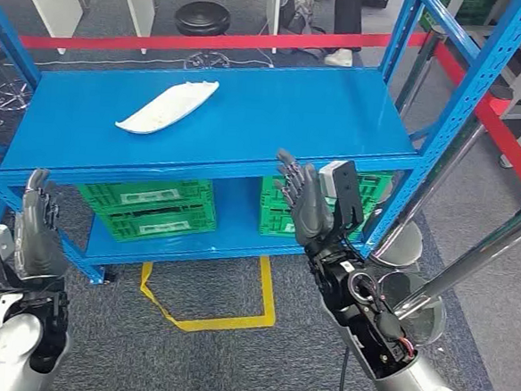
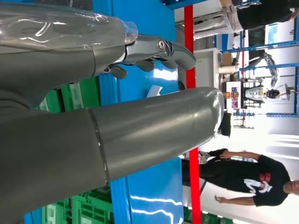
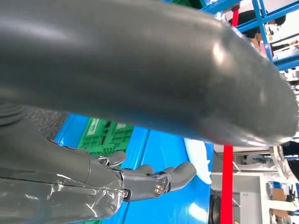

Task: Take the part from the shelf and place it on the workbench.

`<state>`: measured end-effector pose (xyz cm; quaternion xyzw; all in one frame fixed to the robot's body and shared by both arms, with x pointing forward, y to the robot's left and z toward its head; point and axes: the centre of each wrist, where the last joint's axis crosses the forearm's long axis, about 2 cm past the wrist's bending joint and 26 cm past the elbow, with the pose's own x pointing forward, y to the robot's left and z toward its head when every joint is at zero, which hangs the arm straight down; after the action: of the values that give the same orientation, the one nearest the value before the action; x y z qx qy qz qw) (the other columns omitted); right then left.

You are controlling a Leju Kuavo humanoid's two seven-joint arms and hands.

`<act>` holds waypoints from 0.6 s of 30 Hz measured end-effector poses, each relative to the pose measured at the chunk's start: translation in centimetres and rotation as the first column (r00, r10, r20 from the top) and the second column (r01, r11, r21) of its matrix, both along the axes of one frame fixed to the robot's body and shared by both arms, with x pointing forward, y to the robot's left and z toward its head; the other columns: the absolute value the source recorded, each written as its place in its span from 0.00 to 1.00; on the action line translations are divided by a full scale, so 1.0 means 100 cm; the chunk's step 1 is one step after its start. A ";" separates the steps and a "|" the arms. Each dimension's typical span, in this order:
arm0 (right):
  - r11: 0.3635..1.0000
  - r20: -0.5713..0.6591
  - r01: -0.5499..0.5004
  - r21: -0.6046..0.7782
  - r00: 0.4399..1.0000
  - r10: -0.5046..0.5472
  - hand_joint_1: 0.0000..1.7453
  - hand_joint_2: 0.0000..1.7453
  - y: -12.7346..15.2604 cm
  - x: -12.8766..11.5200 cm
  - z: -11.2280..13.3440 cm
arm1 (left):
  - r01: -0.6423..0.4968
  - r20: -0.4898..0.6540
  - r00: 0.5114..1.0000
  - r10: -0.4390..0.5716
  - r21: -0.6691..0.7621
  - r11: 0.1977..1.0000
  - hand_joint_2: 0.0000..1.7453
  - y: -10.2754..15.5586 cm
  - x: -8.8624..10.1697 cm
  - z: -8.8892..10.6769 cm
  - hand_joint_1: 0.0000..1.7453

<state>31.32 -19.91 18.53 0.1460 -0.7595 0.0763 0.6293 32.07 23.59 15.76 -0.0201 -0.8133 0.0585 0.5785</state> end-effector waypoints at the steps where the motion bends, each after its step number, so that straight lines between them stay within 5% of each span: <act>1: 1.000 0.000 0.001 0.000 1.000 -0.001 0.00 0.00 0.000 0.000 0.000 | 0.001 -0.001 1.000 -0.001 0.000 1.000 0.00 0.000 0.000 0.000 0.00; 18: 1.000 0.008 0.003 0.005 1.000 -0.003 0.00 0.00 0.000 0.003 0.002 | 0.016 0.000 1.000 -0.016 0.004 1.000 0.00 0.000 0.002 -0.002 0.00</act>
<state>31.59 -19.92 18.73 0.1460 -0.7625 0.0741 0.6259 32.24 23.60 15.51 -0.0254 -0.8132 0.0520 0.5790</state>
